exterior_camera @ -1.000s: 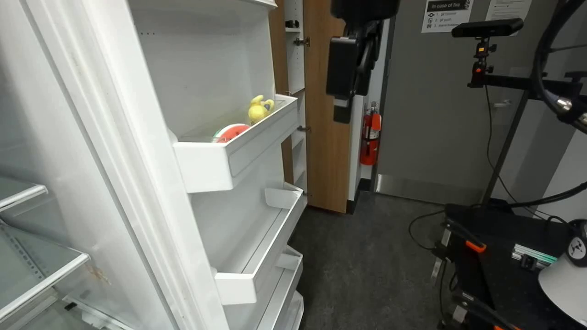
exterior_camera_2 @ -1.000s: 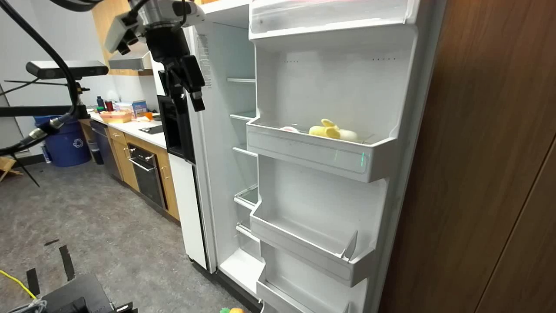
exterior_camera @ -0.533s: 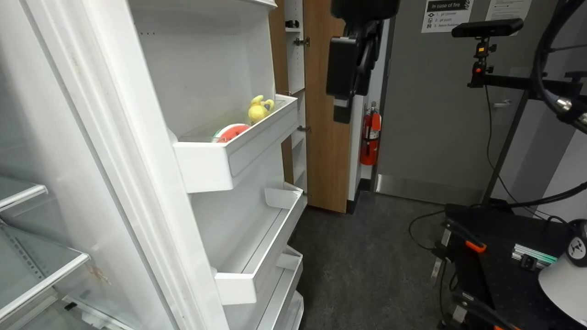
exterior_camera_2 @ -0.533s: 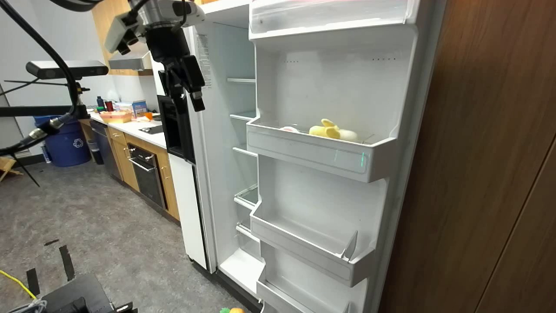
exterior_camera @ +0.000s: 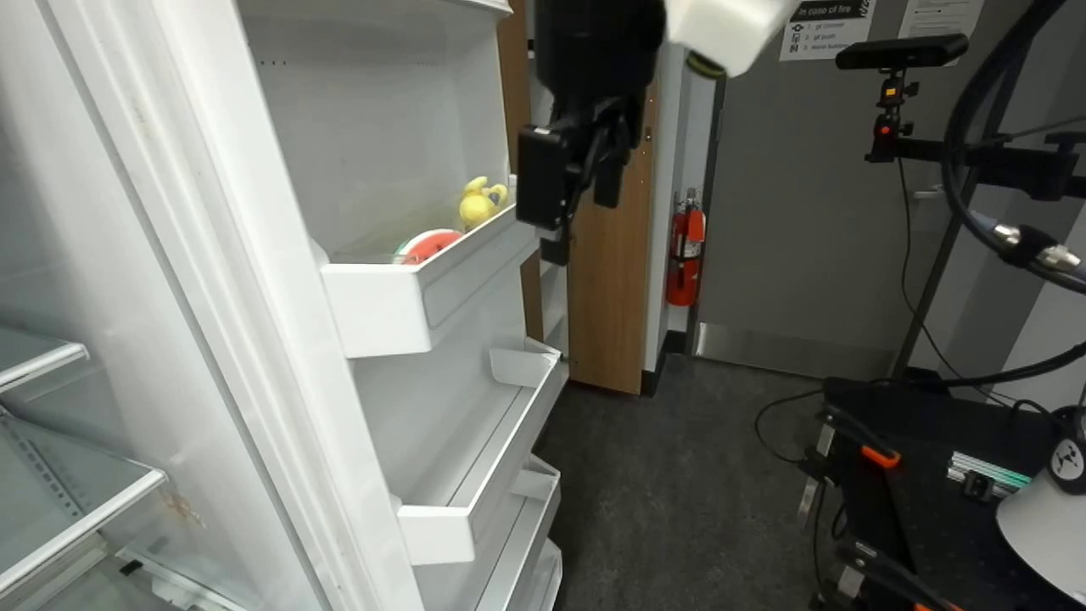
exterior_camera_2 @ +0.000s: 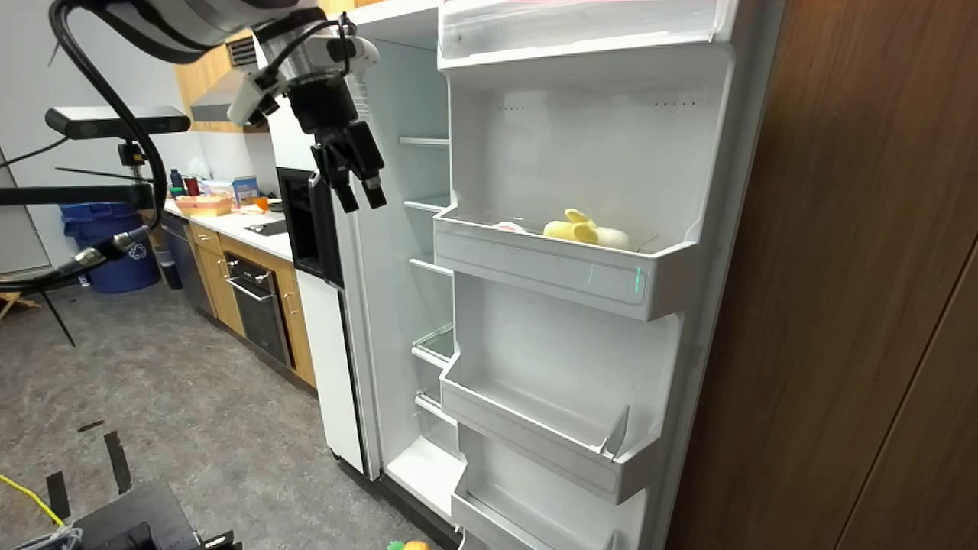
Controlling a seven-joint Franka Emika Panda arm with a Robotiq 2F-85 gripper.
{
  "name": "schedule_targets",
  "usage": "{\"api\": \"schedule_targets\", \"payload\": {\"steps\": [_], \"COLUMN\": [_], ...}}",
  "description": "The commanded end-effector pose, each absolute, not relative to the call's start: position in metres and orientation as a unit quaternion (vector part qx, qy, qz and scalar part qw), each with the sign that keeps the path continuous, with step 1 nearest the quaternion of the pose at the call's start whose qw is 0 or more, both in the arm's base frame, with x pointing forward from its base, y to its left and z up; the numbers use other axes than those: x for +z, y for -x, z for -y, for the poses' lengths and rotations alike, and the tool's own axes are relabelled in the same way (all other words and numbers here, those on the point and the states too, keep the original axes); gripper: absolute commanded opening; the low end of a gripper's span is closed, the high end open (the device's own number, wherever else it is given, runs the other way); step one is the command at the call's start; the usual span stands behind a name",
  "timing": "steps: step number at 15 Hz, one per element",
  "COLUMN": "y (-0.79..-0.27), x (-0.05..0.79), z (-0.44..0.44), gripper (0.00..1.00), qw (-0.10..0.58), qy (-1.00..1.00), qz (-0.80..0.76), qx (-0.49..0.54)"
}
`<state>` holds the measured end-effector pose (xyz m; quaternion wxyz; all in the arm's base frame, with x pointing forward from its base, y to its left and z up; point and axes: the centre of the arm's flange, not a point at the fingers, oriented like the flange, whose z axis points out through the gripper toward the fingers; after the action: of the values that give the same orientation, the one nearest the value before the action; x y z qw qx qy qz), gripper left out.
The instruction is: Remove the banana plush toy from the fridge
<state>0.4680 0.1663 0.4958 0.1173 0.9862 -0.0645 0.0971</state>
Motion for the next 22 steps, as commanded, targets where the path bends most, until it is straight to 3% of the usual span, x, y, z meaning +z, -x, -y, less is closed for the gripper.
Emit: {"api": "schedule_targets", "payload": {"steps": [1,10,13,22], "y": [-0.524,-0.613,-0.605,-0.611], "x": [0.487,0.498,0.504,0.503], "z": [-0.174,-0.177,-0.121,-0.108], "gripper": [1.0,1.0,1.0,1.0], "qw": [0.129,0.13,0.099,0.098], "qy": [-0.979,-0.96,-0.97,-0.977], "qz": [0.09,0.138,0.101,0.025], "qx": [0.13,0.206,0.199,0.186]}}
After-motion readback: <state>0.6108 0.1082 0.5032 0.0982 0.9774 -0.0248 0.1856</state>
